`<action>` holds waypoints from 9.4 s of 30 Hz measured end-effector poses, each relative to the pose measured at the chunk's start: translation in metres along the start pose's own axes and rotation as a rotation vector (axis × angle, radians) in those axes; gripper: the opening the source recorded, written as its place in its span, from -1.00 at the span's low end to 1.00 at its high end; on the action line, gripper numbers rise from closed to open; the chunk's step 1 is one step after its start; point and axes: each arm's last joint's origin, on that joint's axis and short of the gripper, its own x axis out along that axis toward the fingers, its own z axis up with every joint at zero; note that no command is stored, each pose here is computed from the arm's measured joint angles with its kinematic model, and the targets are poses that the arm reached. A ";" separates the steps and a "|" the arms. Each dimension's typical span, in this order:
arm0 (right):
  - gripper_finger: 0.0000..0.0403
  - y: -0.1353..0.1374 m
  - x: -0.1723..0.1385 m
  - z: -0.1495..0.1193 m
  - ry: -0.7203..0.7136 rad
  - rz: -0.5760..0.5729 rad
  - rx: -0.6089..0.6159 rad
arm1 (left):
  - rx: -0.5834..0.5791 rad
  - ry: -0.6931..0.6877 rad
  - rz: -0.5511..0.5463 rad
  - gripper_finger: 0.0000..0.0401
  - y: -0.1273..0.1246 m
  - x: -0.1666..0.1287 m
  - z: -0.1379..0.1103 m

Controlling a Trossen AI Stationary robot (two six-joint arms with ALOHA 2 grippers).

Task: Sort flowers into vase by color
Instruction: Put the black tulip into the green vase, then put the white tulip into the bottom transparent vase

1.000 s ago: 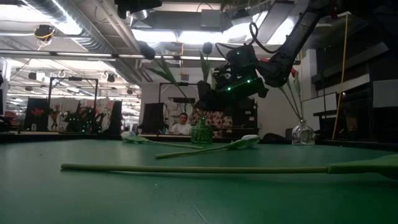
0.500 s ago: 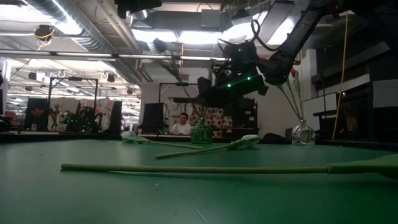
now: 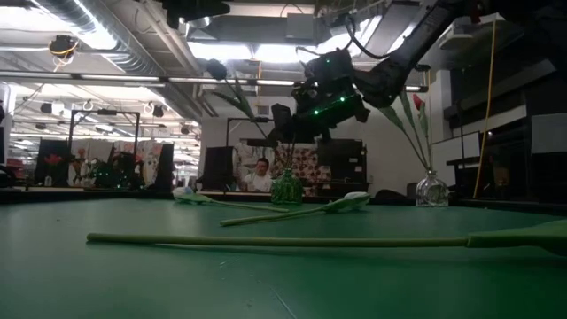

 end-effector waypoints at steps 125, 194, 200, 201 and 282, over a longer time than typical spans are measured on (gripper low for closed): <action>0.07 -0.002 -0.245 0.108 0.516 0.184 -0.246 | 0.316 1.073 -0.267 -0.65 0.095 0.080 -0.204; 0.27 0.124 -0.145 0.019 0.679 0.581 -0.213 | 0.069 0.947 -0.403 -0.01 -0.052 0.105 -0.114; 0.26 0.133 -0.129 0.006 0.660 0.591 -0.197 | 0.061 0.989 -0.324 0.02 -0.039 0.076 -0.085; 0.26 0.134 -0.127 0.004 0.659 0.582 -0.188 | 0.061 0.963 -0.311 0.02 -0.036 0.071 -0.075; -0.98 0.132 -0.284 0.135 -0.059 0.083 0.175 | -0.087 0.429 -0.167 0.02 -0.001 -0.024 0.036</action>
